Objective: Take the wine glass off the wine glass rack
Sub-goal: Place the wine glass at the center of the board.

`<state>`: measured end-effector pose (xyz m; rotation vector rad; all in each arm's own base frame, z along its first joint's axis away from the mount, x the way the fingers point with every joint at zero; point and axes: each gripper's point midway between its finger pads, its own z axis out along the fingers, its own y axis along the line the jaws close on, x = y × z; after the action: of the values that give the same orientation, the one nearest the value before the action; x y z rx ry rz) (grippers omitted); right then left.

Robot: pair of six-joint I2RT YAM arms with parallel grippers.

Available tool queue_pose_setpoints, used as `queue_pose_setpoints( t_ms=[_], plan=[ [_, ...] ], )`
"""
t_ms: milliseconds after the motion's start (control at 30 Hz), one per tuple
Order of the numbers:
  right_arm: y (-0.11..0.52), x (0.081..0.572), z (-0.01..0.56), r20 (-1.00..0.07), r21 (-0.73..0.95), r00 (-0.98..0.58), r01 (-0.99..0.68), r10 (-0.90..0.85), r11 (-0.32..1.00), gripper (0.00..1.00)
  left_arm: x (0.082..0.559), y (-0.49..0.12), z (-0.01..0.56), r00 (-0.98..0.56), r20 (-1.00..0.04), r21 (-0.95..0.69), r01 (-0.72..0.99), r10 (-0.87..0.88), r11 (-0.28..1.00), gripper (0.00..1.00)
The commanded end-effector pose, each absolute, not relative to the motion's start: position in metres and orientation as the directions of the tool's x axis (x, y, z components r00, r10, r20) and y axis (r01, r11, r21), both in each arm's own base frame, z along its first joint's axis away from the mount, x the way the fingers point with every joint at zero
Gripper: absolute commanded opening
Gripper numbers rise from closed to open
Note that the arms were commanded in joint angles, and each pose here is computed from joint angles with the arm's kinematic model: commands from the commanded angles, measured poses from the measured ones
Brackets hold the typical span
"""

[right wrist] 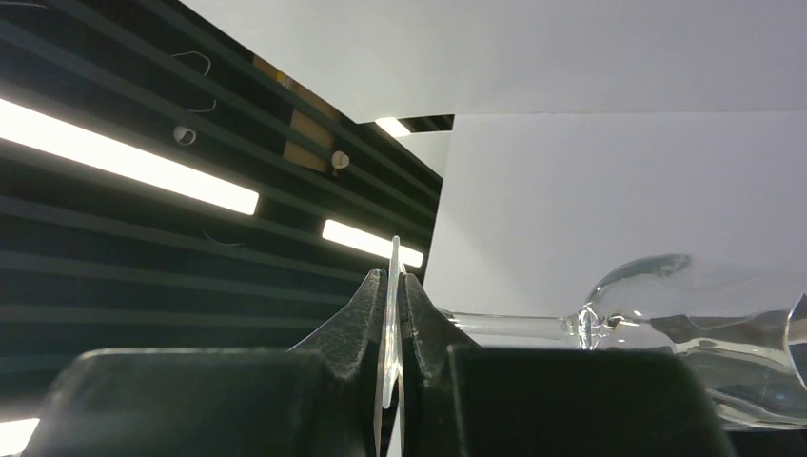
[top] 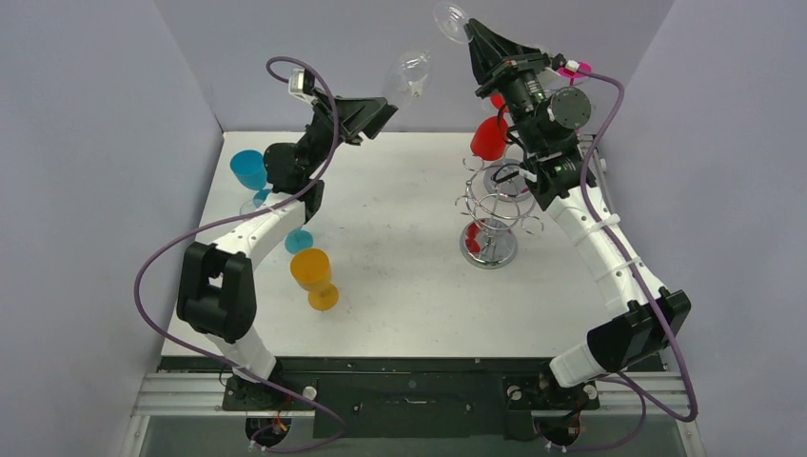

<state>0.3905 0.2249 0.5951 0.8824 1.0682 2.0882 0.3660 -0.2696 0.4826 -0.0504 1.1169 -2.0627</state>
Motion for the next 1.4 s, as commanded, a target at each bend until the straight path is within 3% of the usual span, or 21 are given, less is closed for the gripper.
queue_pose_setpoints(
  t_ms=[0, 400, 867, 933, 1133, 1333, 1367],
  plan=[
    [0.230, 0.376, 0.601, 0.280, 0.823, -0.639, -0.224, 0.716, -0.522, 0.00, 0.318, -0.254, 0.550, -0.619, -0.397, -0.525, 0.759, -0.677, -0.386, 0.57],
    [0.230, 0.367, 0.597, 0.312, 0.799, -0.678, -0.192, 0.666, -0.570, 0.00, 0.332, -0.261, 0.546, -0.461, -0.525, -0.500, 0.847, -0.715, -0.179, 0.54],
    [0.225, 0.359, 0.601, 0.322, 0.782, -0.698, -0.184, 0.639, -0.595, 0.00, 0.336, -0.250, 0.548, -0.402, -0.544, -0.451, 0.880, -0.736, -0.147, 0.53],
    [0.226, 0.364, 0.597, 0.327, 0.783, -0.696, -0.179, 0.639, -0.595, 0.00, 0.331, -0.246, 0.550, -0.417, -0.524, -0.442, 0.878, -0.742, -0.181, 0.49],
    [0.227, 0.371, 0.581, 0.319, 0.800, -0.685, -0.175, 0.655, -0.573, 0.00, 0.310, -0.235, 0.562, -0.512, -0.445, -0.426, 0.843, -0.735, -0.329, 0.25],
    [0.219, 0.374, 0.556, 0.220, 0.877, -0.613, -0.216, 0.758, -0.430, 0.00, 0.312, -0.239, 0.560, -0.552, -0.448, -0.544, 0.793, -0.703, -0.276, 0.00],
    [0.219, 0.377, 0.550, 0.210, 0.892, -0.599, -0.206, 0.773, -0.402, 0.00, 0.314, -0.240, 0.558, -0.535, -0.464, -0.551, 0.798, -0.706, -0.244, 0.00]
  ],
)
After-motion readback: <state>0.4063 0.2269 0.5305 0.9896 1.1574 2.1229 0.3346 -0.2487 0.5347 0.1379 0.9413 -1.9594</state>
